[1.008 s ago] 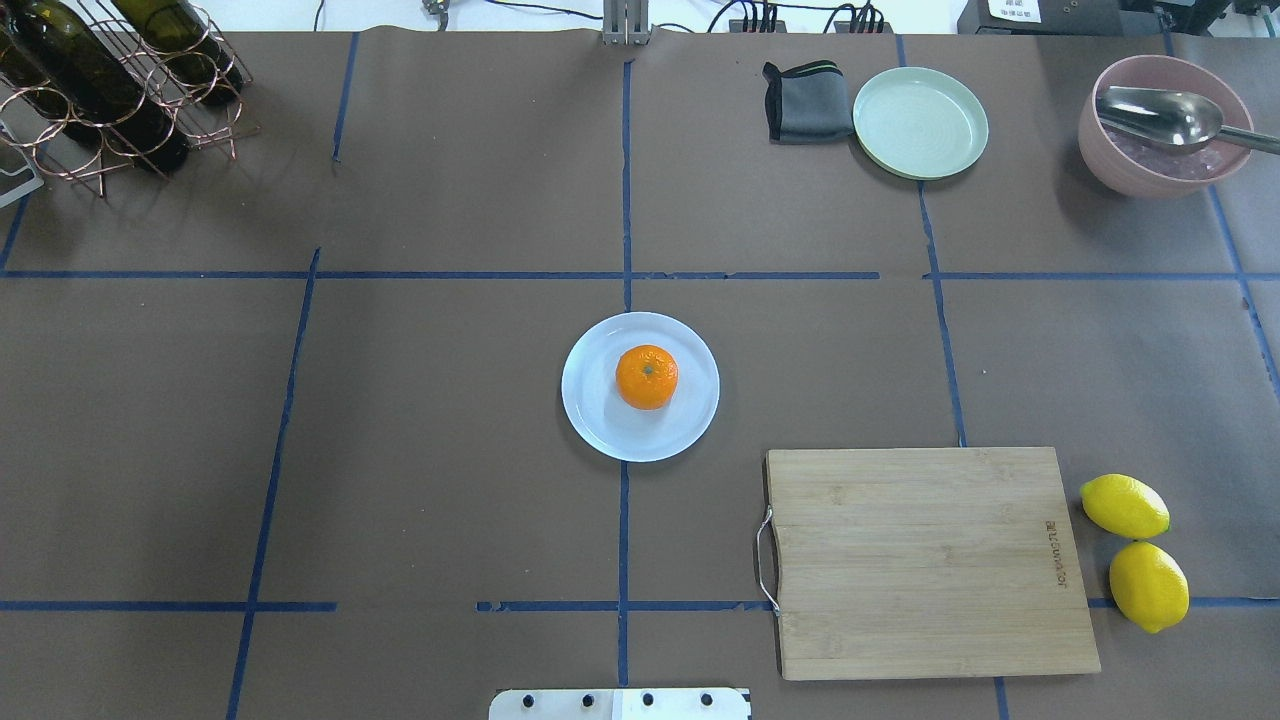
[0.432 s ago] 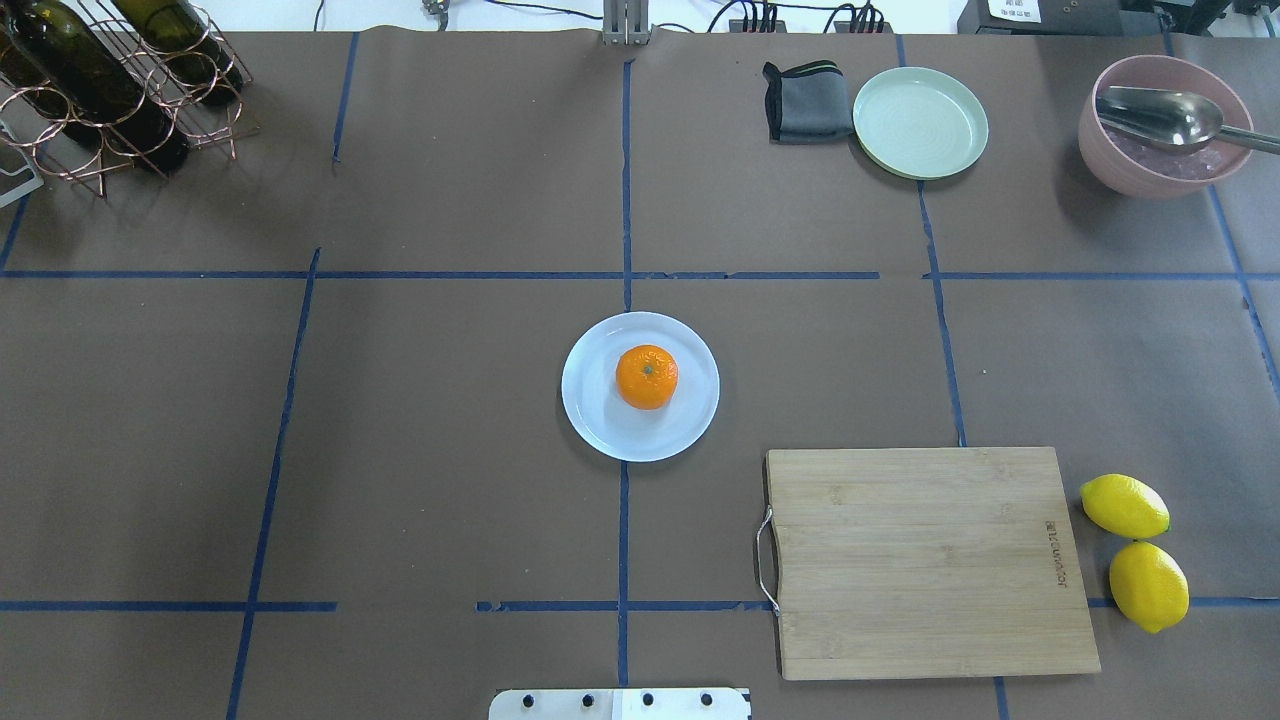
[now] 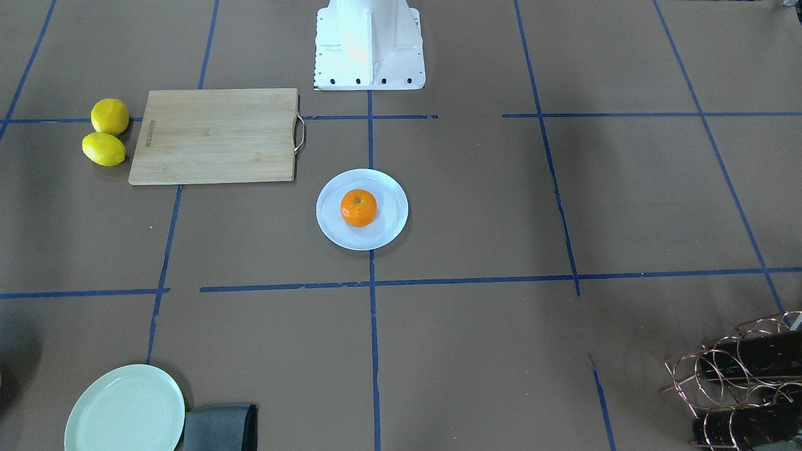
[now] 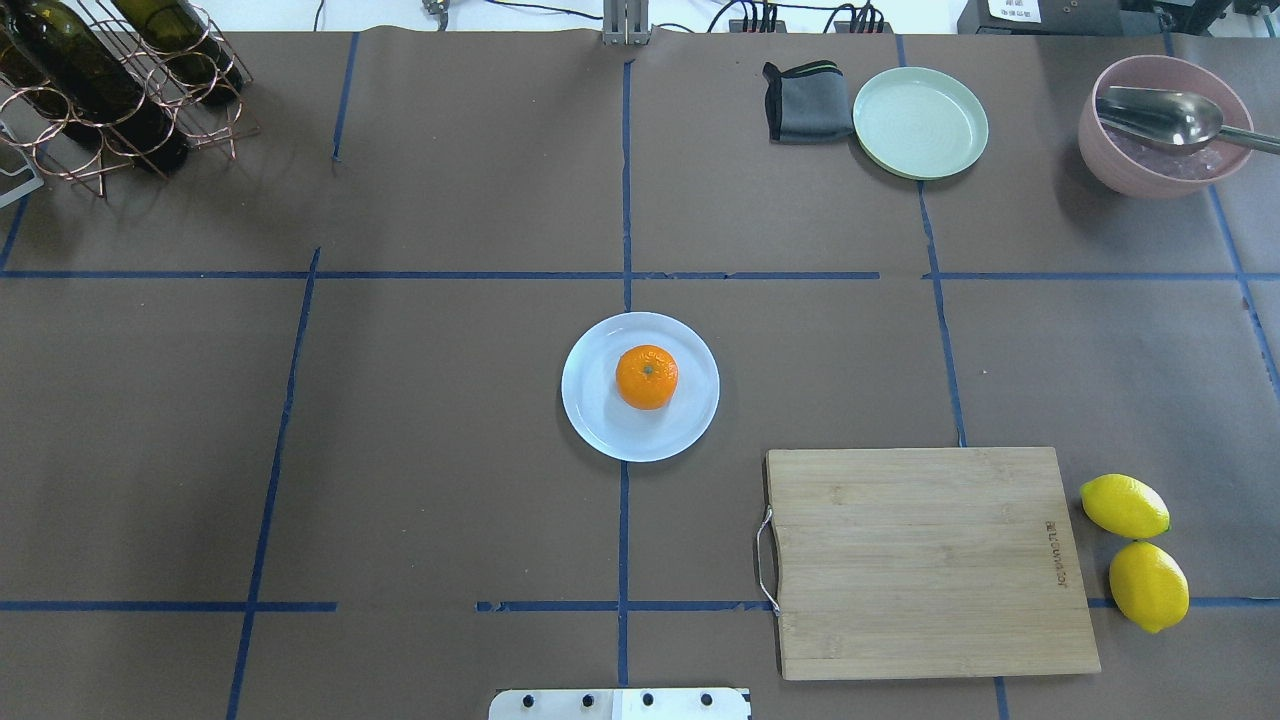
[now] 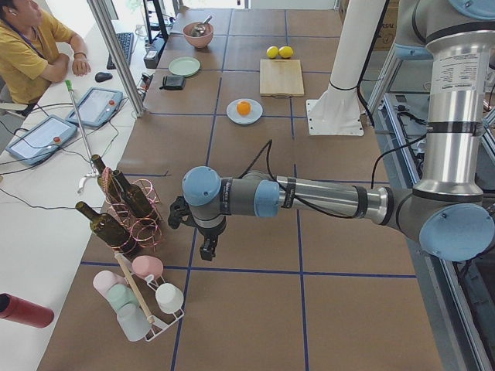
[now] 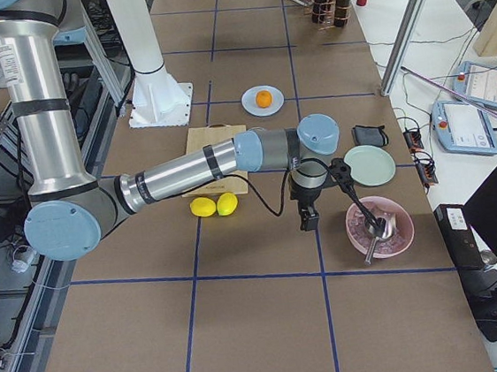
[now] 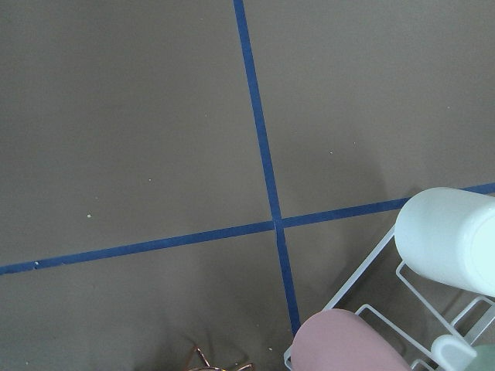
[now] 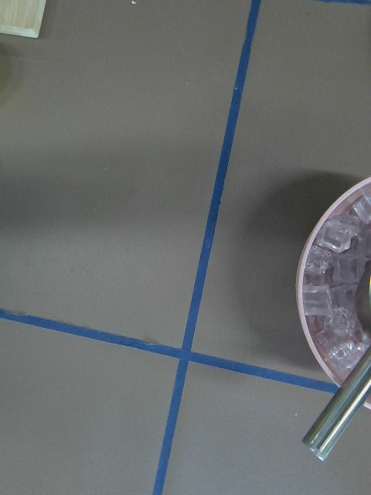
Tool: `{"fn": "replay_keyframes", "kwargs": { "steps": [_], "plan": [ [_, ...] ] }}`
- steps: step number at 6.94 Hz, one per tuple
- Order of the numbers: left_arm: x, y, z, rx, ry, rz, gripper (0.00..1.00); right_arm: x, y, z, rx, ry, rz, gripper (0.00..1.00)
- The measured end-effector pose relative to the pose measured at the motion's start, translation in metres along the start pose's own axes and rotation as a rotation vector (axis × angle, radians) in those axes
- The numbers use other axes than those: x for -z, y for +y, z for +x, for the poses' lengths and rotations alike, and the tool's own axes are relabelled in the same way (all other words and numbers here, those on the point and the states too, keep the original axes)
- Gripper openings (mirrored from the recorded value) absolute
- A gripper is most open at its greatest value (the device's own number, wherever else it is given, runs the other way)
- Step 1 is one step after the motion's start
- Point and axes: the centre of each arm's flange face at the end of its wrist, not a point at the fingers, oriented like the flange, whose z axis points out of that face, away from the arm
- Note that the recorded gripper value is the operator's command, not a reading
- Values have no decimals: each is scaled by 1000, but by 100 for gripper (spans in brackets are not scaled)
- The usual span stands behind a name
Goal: Pick orange to plate
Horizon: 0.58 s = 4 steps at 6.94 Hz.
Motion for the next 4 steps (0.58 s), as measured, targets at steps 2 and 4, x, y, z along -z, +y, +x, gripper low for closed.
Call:
{"fn": "replay_keyframes", "kwargs": {
  "steps": [2, 4],
  "plan": [
    [7, -10, 6, -21, -6, 15, 100, -4, 2, 3, -5, -2, -7, 100],
    [10, -9, 7, -26, -12, 19, 100, -7, 0, 0, -6, -5, -12, 100]
  ]
}}
